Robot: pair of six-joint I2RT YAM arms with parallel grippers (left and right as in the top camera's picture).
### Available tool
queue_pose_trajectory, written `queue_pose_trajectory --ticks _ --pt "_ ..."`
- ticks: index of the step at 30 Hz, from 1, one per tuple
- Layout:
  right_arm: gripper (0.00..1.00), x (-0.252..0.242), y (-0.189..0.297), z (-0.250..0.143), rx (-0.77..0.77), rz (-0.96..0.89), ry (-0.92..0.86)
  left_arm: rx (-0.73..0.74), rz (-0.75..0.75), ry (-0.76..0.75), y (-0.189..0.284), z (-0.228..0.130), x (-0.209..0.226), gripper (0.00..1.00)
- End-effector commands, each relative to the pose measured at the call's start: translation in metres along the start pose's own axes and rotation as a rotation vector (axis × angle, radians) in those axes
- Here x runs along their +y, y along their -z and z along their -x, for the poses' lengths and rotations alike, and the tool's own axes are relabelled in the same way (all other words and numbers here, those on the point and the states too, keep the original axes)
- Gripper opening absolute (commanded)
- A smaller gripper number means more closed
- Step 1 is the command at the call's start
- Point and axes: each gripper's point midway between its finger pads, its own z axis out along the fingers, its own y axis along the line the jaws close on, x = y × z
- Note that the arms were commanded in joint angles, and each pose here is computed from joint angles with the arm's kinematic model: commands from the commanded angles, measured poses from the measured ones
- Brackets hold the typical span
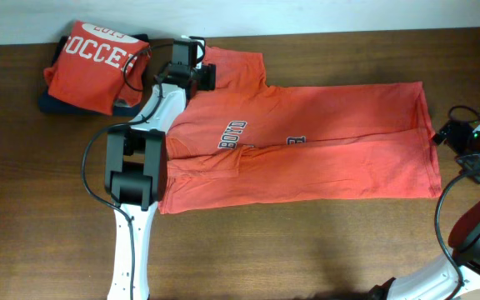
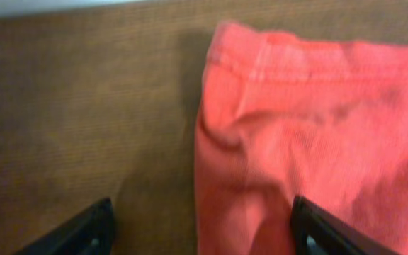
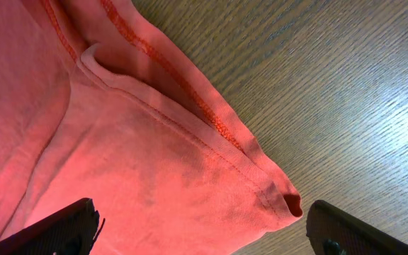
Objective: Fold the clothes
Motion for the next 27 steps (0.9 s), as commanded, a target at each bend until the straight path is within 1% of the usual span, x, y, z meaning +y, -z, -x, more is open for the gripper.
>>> queue_pose_trajectory --ticks 1,5,8,14,17,19,21,27 --pt "0.99 0.003 0.003 0.002 -0.008 0.011 0.0 0.171 0.028 -0.02 -0.007 -0.047 0.006 0.79" --pt "0.99 0.003 0.003 0.002 -0.008 0.011 0.0 0.243 0.029 -0.024 0.009 -0.044 0.006 0.79" --pt "0.99 0.003 0.003 0.002 -0.008 0.011 0.0 0.248 0.028 -0.026 0.025 -0.026 0.004 0.79" --pt "0.99 0.003 0.003 0.002 -0.008 0.011 0.0 0.129 0.001 -0.031 0.058 0.039 -0.009 0.79" --pt "0.99 0.003 0.003 0.002 -0.008 0.011 0.0 0.086 -0.004 -0.034 0.064 0.054 -0.014 0.79" --pt "0.99 0.003 0.003 0.002 -0.008 0.011 0.0 0.078 -0.005 -0.034 0.063 0.056 -0.015 0.79" --pt "0.99 0.003 0.003 0.002 -0.008 0.011 0.0 0.083 -0.004 -0.034 0.059 0.053 -0.015 0.77" --pt "0.99 0.003 0.003 0.002 -0.008 0.011 0.0 0.103 -0.003 -0.035 0.033 0.035 -0.015 0.75"
